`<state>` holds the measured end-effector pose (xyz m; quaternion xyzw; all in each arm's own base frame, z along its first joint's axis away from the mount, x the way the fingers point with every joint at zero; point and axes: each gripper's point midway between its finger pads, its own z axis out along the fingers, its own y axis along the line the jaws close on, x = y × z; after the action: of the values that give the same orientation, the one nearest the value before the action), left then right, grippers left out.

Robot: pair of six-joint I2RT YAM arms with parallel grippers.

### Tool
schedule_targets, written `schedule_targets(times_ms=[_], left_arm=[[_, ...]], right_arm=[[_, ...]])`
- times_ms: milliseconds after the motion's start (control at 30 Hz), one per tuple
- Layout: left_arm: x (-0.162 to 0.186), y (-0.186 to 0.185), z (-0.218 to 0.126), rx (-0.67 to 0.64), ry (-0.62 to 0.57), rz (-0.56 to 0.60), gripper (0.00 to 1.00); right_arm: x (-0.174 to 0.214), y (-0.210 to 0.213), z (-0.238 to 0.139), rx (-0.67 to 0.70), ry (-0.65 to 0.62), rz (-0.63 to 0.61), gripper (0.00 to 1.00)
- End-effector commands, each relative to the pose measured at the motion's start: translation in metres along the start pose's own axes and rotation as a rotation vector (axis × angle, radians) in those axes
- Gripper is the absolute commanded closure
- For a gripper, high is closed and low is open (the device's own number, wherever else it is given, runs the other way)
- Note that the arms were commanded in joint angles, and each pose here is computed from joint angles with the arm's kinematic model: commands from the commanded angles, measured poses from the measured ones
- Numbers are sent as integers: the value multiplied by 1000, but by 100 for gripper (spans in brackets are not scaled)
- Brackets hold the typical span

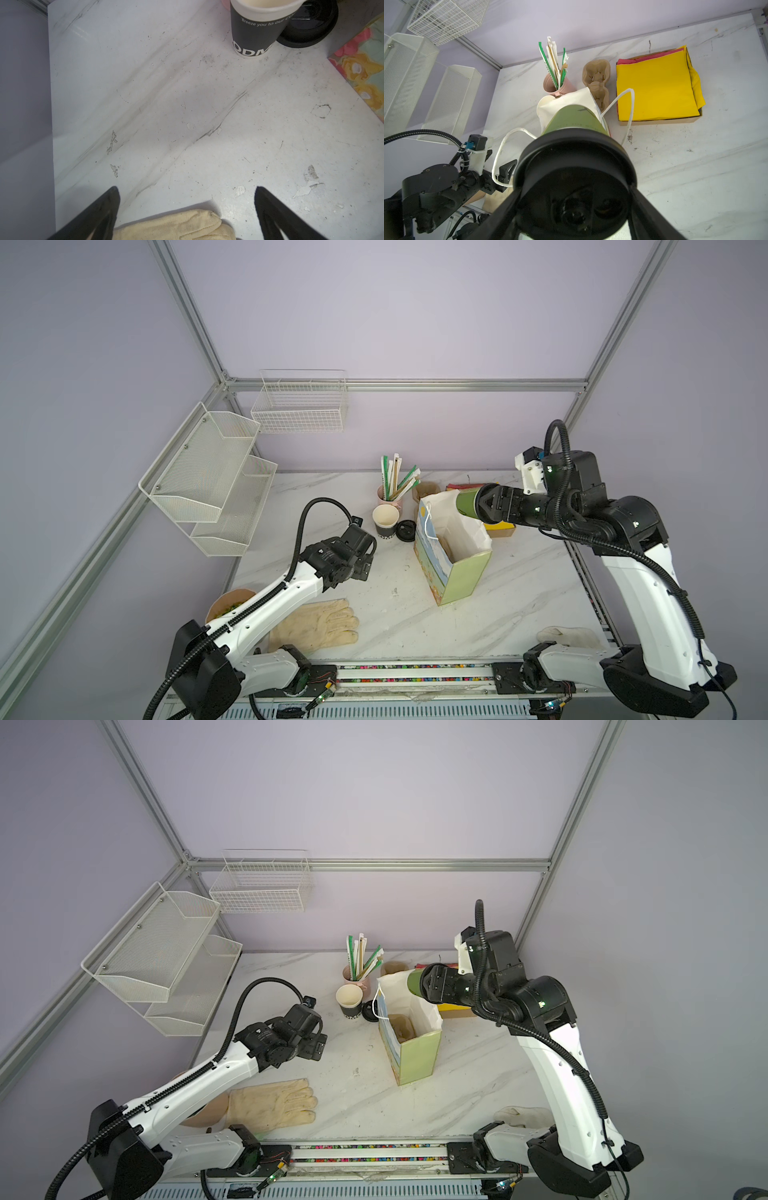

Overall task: Pack the takeout coffee
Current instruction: 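Lift the green cup with the right gripper toward the bag opening, then lower the green cup with the right gripper into the bag toward the carrier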

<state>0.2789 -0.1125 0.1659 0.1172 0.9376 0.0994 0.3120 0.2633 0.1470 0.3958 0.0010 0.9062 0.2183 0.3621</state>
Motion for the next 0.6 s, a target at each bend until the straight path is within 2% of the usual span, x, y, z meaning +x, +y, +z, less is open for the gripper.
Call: schedule_targets(times_ms=[0,300,567], left_arm=[[-27,3,-15,12,-63,-29,0],[-27,3,-15,13,-62,-28,0],[-25,2,-14,18,-58,-24,0]], right_arm=[[7,-4,5,55,29,-7,25],[41,1,41,194,177,-63,26],[74,-4,73,255,304,-109,26]])
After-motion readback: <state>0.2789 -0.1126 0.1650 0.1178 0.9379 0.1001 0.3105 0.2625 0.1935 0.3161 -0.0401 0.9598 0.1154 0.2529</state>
